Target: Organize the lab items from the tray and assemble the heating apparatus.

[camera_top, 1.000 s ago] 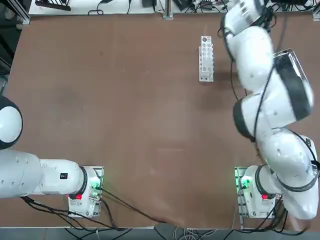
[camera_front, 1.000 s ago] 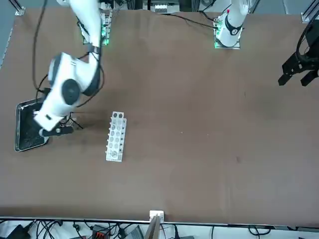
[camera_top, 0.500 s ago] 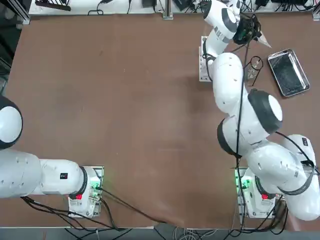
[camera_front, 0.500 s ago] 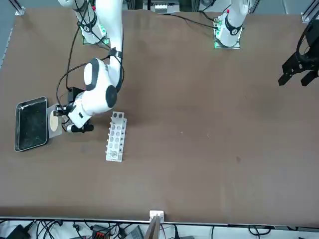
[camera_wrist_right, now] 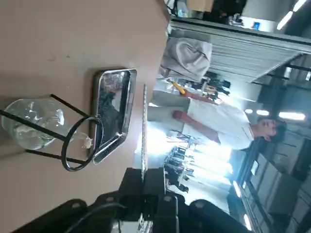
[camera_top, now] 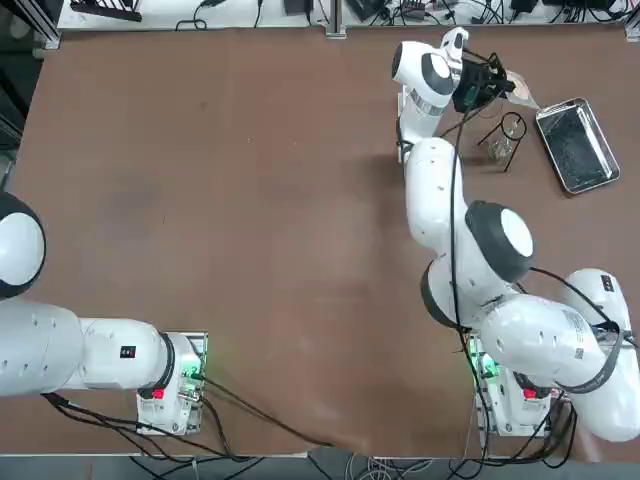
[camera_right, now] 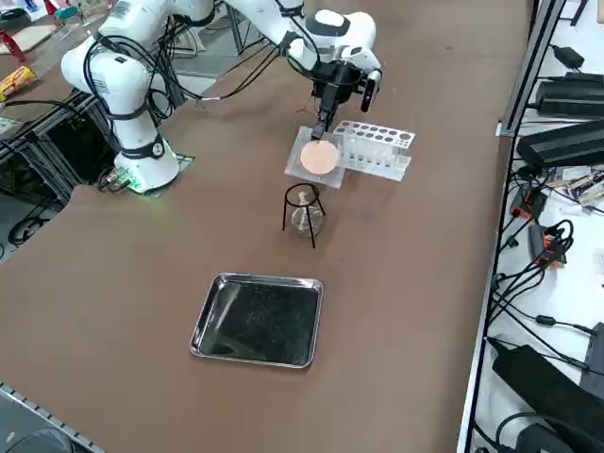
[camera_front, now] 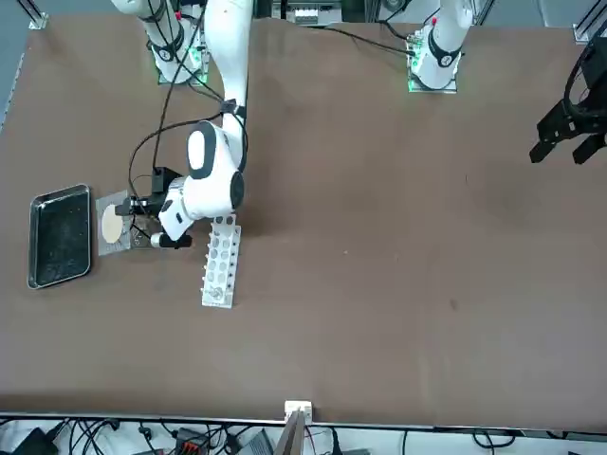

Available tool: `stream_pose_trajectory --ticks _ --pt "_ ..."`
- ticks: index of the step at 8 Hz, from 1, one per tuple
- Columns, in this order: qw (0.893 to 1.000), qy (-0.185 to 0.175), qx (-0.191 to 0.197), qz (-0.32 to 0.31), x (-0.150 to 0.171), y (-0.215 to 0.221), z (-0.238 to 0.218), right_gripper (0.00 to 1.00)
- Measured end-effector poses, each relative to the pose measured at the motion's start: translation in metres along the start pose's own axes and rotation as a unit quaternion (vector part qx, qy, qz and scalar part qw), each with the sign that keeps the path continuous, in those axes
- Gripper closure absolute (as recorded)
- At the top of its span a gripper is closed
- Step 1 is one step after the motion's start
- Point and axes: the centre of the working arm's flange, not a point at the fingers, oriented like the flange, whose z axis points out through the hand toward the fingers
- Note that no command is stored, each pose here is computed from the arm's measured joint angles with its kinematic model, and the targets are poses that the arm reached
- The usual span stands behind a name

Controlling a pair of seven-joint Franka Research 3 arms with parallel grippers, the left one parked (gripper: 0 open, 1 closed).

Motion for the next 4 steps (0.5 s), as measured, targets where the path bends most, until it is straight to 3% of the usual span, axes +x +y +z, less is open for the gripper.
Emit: stream_pose_trajectory --ticks 4 --pt "0.999 0.002 -0.021 0.043 -0.011 -0.035 0.017 0.98"
